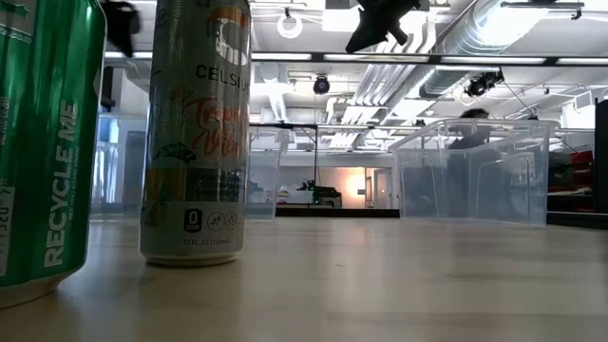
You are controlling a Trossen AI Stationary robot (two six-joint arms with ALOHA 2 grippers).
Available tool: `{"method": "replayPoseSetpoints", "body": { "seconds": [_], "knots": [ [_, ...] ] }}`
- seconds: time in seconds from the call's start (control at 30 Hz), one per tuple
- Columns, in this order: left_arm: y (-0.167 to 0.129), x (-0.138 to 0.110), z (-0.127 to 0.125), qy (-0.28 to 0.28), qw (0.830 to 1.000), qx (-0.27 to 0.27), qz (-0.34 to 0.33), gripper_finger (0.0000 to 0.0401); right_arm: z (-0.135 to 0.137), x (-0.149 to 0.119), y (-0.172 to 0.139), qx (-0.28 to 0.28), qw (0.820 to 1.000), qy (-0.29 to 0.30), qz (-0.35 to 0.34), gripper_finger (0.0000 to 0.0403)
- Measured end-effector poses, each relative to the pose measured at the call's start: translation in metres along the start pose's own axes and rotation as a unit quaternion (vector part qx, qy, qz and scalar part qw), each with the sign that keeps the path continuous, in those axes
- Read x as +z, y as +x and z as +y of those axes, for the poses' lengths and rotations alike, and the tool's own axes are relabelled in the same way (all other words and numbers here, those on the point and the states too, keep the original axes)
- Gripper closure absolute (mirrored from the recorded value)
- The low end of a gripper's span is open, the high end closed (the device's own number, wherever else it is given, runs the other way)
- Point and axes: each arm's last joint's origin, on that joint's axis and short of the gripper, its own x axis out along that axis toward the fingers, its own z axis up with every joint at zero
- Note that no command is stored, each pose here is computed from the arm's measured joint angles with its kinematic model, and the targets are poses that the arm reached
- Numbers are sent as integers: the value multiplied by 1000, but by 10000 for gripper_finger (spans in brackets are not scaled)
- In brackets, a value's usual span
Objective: Sort soda cans
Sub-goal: Put the left green soda can into the right transparent bin
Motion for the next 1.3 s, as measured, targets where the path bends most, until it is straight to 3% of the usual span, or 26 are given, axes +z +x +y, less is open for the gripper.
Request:
{"method": "replayPoseSetpoints", "body": {
  "seconds": [0.13, 0.23, 0.37, 0.47, 0.6, 0.77, 0.9, 1.1, 1.2, 1.3],
  "knots": [
    [13, -13, -27, -21, 1000, 12, 10, 2, -1, 0, 0, 13, 1000, 4, 1, 402],
    [24, -14, -48, 0, 999, 22, 30, 2, 0, 0, 0, 36, 999, -2, 2, 402],
    [38, -14, -64, 40, 993, 70, 85, 2, 4, 0, 0, 110, 994, -20, 2, 402],
    [38, -13, -75, 74, 991, 62, 95, 2, 11, 0, -2, 165, 986, -18, 1, 402],
    [29, -16, -84, 127, 988, 49, 76, 2, 29, -1, -7, 209, 978, 4, 8, 402],
    [15, -32, -85, 183, 978, 82, 53, 2, 75, -7, -23, 252, 968, 9, 21, 393],
    [10, -50, -96, 221, 971, 76, 37, 2, 114, -15, -43, 234, 972, 5, 21, 360],
    [15, -76, -123, 262, 963, 58, -11, 2, 159, -30, -76, 210, 976, 54, 15, 273],
    [29, -89, -133, 248, 967, 53, -20, 2, 174, -36, -91, 201, 977, 70, 7, 230],
    [53, -105, -138, 190, 981, 16, -41, 2, 183, -41, -101, 198, 978, 72, 1, 200]
  ]
}}
